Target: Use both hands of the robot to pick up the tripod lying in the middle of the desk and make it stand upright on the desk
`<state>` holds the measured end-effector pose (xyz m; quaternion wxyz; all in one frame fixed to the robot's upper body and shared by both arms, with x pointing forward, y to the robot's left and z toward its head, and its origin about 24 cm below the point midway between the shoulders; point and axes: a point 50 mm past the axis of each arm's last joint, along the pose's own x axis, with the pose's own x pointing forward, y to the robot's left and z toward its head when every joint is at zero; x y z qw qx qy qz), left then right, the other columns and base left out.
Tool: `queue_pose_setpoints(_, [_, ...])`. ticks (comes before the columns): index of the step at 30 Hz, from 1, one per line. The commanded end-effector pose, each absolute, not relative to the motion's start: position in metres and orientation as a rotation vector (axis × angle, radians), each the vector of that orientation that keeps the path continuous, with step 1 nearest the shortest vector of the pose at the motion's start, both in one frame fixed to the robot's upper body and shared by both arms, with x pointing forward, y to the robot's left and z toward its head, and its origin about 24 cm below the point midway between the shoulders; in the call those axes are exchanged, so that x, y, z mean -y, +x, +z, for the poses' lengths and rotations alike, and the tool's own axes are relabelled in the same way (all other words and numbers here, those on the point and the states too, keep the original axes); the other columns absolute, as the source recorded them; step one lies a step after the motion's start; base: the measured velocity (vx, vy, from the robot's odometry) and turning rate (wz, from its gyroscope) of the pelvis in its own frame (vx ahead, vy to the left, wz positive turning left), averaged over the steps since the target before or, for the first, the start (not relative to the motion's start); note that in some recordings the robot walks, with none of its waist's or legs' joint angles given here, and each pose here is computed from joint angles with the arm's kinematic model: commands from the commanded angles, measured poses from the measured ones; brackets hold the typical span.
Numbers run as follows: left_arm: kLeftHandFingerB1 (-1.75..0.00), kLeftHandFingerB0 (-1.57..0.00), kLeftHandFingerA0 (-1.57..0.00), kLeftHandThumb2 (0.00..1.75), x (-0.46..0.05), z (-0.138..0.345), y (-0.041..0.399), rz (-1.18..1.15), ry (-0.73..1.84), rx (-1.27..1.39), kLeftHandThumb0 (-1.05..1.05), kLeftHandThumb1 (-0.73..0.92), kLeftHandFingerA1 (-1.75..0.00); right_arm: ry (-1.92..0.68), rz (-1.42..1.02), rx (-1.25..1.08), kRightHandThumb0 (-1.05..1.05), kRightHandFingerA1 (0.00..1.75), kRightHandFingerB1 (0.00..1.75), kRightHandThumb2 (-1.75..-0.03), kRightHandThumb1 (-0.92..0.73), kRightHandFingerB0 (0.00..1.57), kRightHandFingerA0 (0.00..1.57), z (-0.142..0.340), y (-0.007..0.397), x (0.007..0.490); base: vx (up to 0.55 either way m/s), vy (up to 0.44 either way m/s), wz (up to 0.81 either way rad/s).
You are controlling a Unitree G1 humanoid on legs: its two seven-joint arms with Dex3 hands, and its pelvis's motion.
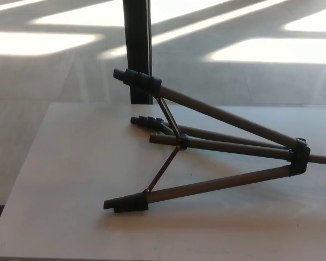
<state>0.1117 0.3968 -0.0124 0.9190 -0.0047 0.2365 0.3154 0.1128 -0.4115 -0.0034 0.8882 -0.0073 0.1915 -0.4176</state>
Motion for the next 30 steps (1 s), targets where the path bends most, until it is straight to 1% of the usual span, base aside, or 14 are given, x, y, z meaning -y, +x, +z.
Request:
queue_pose_setpoints(1, [-0.43, -0.59, -0.62, 0.60, -0.341, 0.206, 0.224, 0.183, 0.117, 0.246, -0.69, 0.67, -0.55, 0.220, -0.820, 0.353, -0.66, 0.86, 0.49, -0.61, -0.72, 0.53, 0.60, 0.131, 0.155, 0.365, 0.00, 0.000, 0.00])
queue_pose_setpoints(7, [-0.47, -0.56, -0.60, 0.61, -0.286, 0.273, 0.243, 0.064, 0.254, 0.480, -0.68, 0.71, -0.60, 0.294, -0.689, 0.421, -0.61, 0.87, 0.47, -0.61, -0.71, 0.58, 0.67, 0.153, 0.183, 0.314, 0.00, 0.000, 0.00])
queue_pose_setpoints(9, [-0.54, -0.45, -0.49, 0.63, -0.240, 0.317, 0.257, -0.083, 0.284, 0.641, -0.62, 0.76, -0.70, 0.429, -0.485, 0.436, -0.68, 0.95, 0.49, -0.61, -0.64, 0.57, 0.72, 0.153, 0.210, 0.271, 0.00, 0.000, 0.00])
queue_pose_setpoints(12, [-0.51, -0.49, -0.54, 0.63, -0.226, 0.326, 0.266, -0.098, 0.272, 0.662, -0.62, 0.77, -0.64, 0.441, -0.436, 0.394, -0.69, 0.93, 0.50, -0.61, -0.66, 0.60, 0.75, 0.151, 0.217, 0.249, 0.00, 0.000, 0.00])
queue_pose_setpoints(13, [-0.51, -0.47, -0.50, 0.63, -0.216, 0.330, 0.273, -0.165, 0.251, 0.676, -0.61, 0.77, -0.68, 0.435, -0.409, 0.366, -0.74, 0.90, 0.57, -0.83, -0.51, 0.57, 0.75, 0.149, 0.221, 0.236, 0.00, 0.000, 0.00])
queue_pose_setpoints(14, [-0.49, -0.52, -0.52, 0.62, -0.206, 0.332, 0.278, -0.199, 0.274, 0.683, -0.65, 0.75, -0.68, 0.440, -0.398, 0.340, -0.69, 0.93, 0.50, -0.62, -0.67, 0.58, 0.74, 0.147, 0.224, 0.225, 0.00, 0.000, 0.00])
queue_pose_setpoints(15, [-0.50, -0.48, -0.54, 0.62, -0.197, 0.334, 0.282, -0.217, 0.328, 0.684, -0.66, 0.75, -0.67, 0.447, -0.388, 0.318, -0.65, 0.91, 0.45, -0.61, -0.70, 0.50, 0.65, 0.144, 0.226, 0.218, 0.00, 0.000, 0.00])
queue_pose_setpoints(19, [-0.51, -0.47, -0.52, 0.62, -0.172, 0.337, 0.289, -0.285, 0.413, 0.658, -0.63, 0.71, -0.69, 0.460, -0.344, 0.255, -0.66, 0.86, 0.44, -0.62, -0.72, 0.48, 0.62, 0.137, 0.231, 0.204, 0.00, 0.000, 0.00])
queue_pose_setpoints(24, [-0.53, -0.47, -0.49, 0.61, -0.131, 0.336, 0.304, -0.414, 0.499, 0.647, -0.68, 0.70, -0.68, 0.463, -0.207, 0.123, -0.81, 0.90, 0.57, -0.61, -0.69, 0.57, 0.70, 0.126, 0.238, 0.176, 0.00, 0.000, 0.00])
queue_pose_setpoints(25, [-0.51, -0.48, -0.50, 0.61, -0.121, 0.336, 0.307, -0.430, 0.535, 0.650, -0.68, 0.70, -0.68, 0.462, -0.171, 0.096, -0.77, 0.87, 0.63, -0.99, -0.51, 0.55, 0.75, 0.120, 0.241, 0.168, 0.00, 0.000, 0.00])
queue_pose_setpoints(26, [-0.52, -0.48, -0.50, 0.61, -0.114, 0.337, 0.309, -0.441, 0.569, 0.660, -0.68, 0.70, -0.70, 0.452, -0.141, 0.073, -0.79, 0.88, 0.63, -0.99, -0.51, 0.55, 0.74, 0.115, 0.242, 0.164, 0.00, 0.000, 0.00])
queue_pose_setpoints(27, [-0.52, -0.48, -0.50, 0.61, -0.111, 0.338, 0.309, -0.444, 0.593, 0.674, -0.64, 0.70, -0.68, 0.447, -0.135, 0.061, -0.82, 0.88, 0.56, -0.60, -0.67, 0.63, 0.74, 0.112, 0.243, 0.162, 0.00, 0.000, 0.00])
queue_pose_setpoints(29, [-0.52, -0.49, -0.50, 0.61, -0.101, 0.341, 0.309, -0.452, 0.673, 0.726, -0.66, 0.71, -0.71, 0.446, -0.135, 0.015, -0.82, 0.88, 0.57, -0.60, -0.67, 0.64, 0.77, 0.106, 0.243, 0.156, 0.00, 0.000, 0.00])
queue_pose_setpoints(30, [-0.53, -0.49, -0.48, 0.61, -0.098, 0.342, 0.309, -0.456, 0.687, 0.742, -0.72, 0.71, -0.75, 0.428, -0.120, 0.008, -0.84, 0.89, 0.66, -1.02, -0.56, 0.61, 0.77, 0.104, 0.243, 0.154, 0.00, 0.000, 0.00])
